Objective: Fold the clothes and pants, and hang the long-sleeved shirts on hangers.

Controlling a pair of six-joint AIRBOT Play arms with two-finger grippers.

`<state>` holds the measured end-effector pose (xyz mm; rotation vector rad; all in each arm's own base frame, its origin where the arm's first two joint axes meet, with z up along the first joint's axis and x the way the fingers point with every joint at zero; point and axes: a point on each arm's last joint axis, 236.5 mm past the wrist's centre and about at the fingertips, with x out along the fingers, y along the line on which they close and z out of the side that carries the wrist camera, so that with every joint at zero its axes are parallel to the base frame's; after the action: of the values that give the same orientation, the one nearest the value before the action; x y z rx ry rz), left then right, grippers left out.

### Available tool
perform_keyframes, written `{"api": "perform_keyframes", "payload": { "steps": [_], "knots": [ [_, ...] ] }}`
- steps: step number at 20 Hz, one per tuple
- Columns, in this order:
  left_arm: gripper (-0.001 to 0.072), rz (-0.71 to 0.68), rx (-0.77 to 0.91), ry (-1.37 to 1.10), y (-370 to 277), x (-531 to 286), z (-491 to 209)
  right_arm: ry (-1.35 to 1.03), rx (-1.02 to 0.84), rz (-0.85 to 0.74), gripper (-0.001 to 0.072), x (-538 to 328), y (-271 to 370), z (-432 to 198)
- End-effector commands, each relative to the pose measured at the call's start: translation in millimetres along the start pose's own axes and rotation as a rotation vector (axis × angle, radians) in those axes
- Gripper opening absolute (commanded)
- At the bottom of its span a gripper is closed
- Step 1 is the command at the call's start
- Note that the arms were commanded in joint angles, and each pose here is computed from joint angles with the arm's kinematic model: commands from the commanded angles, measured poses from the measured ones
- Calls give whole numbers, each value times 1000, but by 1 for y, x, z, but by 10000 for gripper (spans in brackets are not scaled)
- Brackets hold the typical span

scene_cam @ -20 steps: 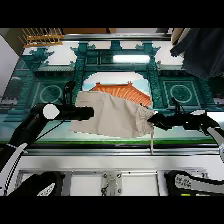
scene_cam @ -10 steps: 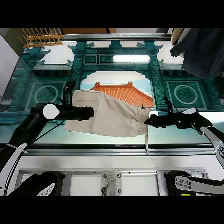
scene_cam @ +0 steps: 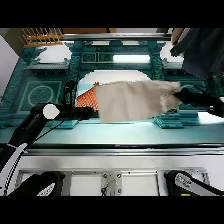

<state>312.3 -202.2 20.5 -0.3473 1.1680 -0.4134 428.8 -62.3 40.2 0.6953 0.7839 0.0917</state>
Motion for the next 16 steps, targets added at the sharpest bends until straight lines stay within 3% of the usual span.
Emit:
{"api": "perform_keyframes", "payload": {
  "steps": [1,4,7,12,16],
  "knots": [
    [6,0,2,-2,0,0,0,-242,149,-244,12,-85,-85,62],
    [6,0,2,-2,0,0,0,-342,330,-450,11,-155,-164,57],
    [6,0,2,-2,0,0,1,-404,560,-526,12,-192,-209,23],
    [6,0,2,-5,0,0,1,-212,781,-481,12,-148,-190,-80],
    [6,2,4,-5,0,0,1,-118,741,-637,12,-151,-185,-130]
  ]
}}
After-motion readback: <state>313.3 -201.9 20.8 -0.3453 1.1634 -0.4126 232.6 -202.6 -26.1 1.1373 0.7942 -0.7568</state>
